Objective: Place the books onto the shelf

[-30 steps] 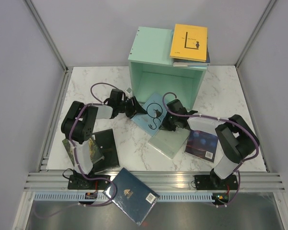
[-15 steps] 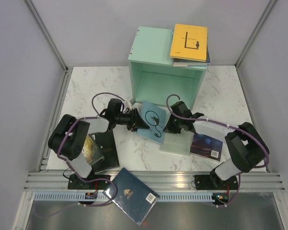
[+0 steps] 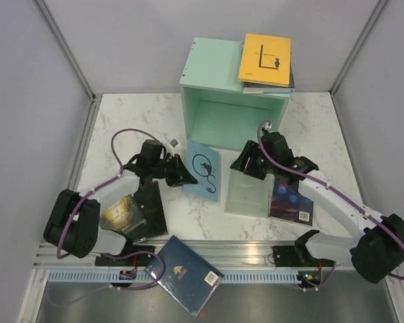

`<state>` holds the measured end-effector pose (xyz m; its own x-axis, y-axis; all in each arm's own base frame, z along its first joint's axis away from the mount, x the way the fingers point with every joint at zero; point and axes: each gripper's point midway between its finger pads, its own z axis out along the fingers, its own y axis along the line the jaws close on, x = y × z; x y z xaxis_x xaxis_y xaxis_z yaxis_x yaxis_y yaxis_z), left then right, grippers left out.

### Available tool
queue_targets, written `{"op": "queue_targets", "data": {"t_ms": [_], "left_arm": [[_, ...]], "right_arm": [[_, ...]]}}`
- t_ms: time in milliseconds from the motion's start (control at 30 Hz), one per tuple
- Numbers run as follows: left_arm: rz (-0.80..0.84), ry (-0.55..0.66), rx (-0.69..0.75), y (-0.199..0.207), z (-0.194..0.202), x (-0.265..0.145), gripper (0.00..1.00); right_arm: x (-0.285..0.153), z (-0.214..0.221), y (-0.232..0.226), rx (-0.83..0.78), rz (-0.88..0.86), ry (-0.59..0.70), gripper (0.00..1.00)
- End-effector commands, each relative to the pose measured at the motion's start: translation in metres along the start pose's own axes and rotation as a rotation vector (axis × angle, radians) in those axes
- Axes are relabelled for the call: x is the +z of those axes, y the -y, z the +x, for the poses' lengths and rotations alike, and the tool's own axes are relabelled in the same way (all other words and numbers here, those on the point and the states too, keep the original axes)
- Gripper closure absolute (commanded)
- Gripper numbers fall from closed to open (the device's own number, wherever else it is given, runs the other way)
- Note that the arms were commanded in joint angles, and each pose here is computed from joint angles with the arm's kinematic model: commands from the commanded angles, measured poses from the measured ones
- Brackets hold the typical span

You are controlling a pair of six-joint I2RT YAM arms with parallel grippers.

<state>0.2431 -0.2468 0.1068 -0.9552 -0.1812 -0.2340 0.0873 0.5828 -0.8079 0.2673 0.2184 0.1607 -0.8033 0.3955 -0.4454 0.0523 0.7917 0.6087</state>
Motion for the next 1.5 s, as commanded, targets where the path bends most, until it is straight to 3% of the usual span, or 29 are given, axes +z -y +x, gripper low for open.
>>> {"op": "queue_targets", "data": {"t_ms": [0, 67, 100, 133, 267, 467, 567, 767, 833, 867, 967, 1167, 1367, 1467], "left_arm": [[0.054, 0.127, 0.130, 0.042, -0.025, -0.026, 0.98], [0.135, 0.142, 0.209, 0.080, -0.027, -0.052, 0.98], [0.159, 0.141, 0.251, 0.091, -0.027, -0.061, 0.98], [0.190, 0.147, 0.284, 0.105, -0.027, -0.074, 0.98], [0.327, 0.149, 0.419, 0.167, -0.020, -0.123, 0.98], [0.324, 0.372, 0.529, 0.233, -0.067, -0.193, 0.98], [0.342, 0.440, 0.564, 0.261, -0.094, -0.212, 0.98], [0.379, 0.448, 0.555, 0.298, -0.175, -0.197, 0.98], [0.358, 0.411, 0.461, 0.281, -0.214, -0.167, 0.98], [0.380, 0.433, 0.466, 0.296, -0.225, -0.176, 0.98], [0.389, 0.420, 0.401, 0.286, -0.267, -0.157, 0.98], [0.450, 0.257, 0.286, 0.250, -0.296, -0.107, 0.96], [0.451, 0.184, 0.219, 0.228, -0.296, -0.092, 0.79], [0.449, 0.151, 0.164, 0.214, -0.299, -0.088, 0.60]], "right_arm": [[-0.028, -0.012, -0.019, -0.037, -0.056, 0.018, 0.32], [-0.052, -0.018, -0.033, -0.058, -0.112, 0.054, 0.19], [-0.060, -0.019, -0.038, -0.066, -0.139, 0.065, 0.07], [-0.073, -0.021, -0.044, -0.071, -0.177, 0.086, 0.05], [-0.090, -0.010, -0.045, -0.060, -0.221, 0.073, 0.02], [-0.103, 0.013, -0.025, -0.040, -0.219, 0.048, 0.02], [-0.105, 0.021, -0.019, -0.026, -0.219, 0.033, 0.03], [-0.108, 0.021, -0.017, -0.027, -0.218, 0.039, 0.04], [-0.108, 0.020, -0.018, -0.030, -0.215, 0.038, 0.04], [-0.109, 0.021, -0.018, -0.029, -0.216, 0.037, 0.04], [-0.112, 0.020, -0.018, -0.032, -0.216, 0.045, 0.04], [-0.113, 0.025, -0.009, -0.034, -0.199, 0.048, 0.04], [-0.108, 0.027, -0.003, -0.045, -0.173, 0.040, 0.04], [-0.103, 0.028, -0.001, -0.051, -0.158, 0.028, 0.04]]}}
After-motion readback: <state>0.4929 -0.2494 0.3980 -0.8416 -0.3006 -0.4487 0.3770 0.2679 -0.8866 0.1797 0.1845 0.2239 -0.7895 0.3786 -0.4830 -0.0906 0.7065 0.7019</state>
